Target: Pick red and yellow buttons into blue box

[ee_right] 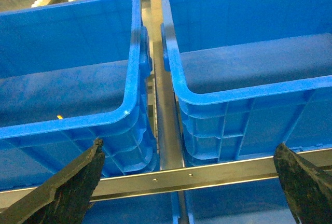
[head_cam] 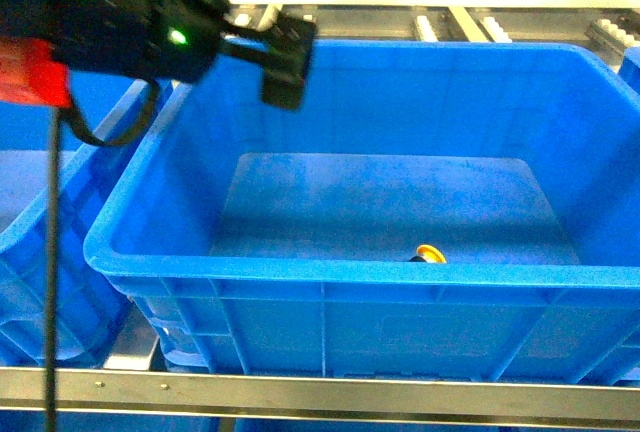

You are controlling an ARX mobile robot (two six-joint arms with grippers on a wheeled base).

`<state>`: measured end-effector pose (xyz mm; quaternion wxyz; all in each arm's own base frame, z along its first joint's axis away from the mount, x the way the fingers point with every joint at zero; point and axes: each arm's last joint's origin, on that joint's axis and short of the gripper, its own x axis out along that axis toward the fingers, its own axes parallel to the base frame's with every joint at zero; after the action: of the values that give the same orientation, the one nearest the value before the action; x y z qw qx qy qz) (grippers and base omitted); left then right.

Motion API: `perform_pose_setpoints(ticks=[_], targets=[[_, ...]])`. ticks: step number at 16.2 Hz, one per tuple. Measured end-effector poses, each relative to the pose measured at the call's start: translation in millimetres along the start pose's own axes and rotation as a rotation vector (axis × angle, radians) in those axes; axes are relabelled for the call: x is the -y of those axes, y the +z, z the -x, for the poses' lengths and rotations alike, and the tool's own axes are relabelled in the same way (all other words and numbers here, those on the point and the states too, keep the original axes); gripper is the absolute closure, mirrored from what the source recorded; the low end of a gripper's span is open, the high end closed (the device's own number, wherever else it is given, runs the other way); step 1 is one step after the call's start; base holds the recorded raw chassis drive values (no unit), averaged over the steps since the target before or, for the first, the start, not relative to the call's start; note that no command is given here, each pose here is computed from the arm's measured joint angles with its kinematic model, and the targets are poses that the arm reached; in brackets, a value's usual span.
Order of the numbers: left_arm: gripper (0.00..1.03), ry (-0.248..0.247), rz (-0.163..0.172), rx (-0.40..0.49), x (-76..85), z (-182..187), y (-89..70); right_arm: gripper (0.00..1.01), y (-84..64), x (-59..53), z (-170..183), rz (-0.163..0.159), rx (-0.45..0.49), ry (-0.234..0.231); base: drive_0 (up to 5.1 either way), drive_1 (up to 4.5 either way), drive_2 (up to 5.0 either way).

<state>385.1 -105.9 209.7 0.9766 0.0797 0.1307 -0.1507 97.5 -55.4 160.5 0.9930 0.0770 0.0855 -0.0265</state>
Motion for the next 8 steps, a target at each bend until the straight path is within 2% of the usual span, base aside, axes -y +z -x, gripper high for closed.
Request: perform_pose_setpoints(ticks=[1,2,3,4,5,6,8], targets=[[0.05,0.055,0.062,0.064,-17.1,22.9,8.6,0.03,0.0,0.0,0.0,0.000,0.000,0.000,0.0,0.00,0.0],[0.05,0.128,0.123,0.089,-35.9,50.9,12.9,0.03,0.0,0.0,0.0,0.000,0.000,0.000,0.0,0.00,0.0],[0.05,0.186,0.164,0.127,-49.2,72.1,11.0,0.03,0.0,0.0,0.0,0.000,0.000,0.000,0.0,0.00,0.0],[0.05,0.203,0.198,0.108,-59.5,91.2,4.3,0.03,0.0,0.0,0.0,0.000,0.000,0.000,0.0,0.00,0.0],[0.05,0.215,0.206,0.102,-64.7,104.5,-4.5,0.03,0.0,0.0,0.0,0.000,0.000,0.000,0.0,0.00,0.0],[0.05,0.204,0.215,0.086,-67.4,113.4,-12.9,0.03,0.0,0.0,0.0,0.000,0.000,0.000,0.0,0.00,0.0],[0.05,0.187,0.199,0.074,-66.9,121.0,-24.2,0.03,0.0,0.0,0.0,0.000,0.000,0.000,0.0,0.00,0.0]])
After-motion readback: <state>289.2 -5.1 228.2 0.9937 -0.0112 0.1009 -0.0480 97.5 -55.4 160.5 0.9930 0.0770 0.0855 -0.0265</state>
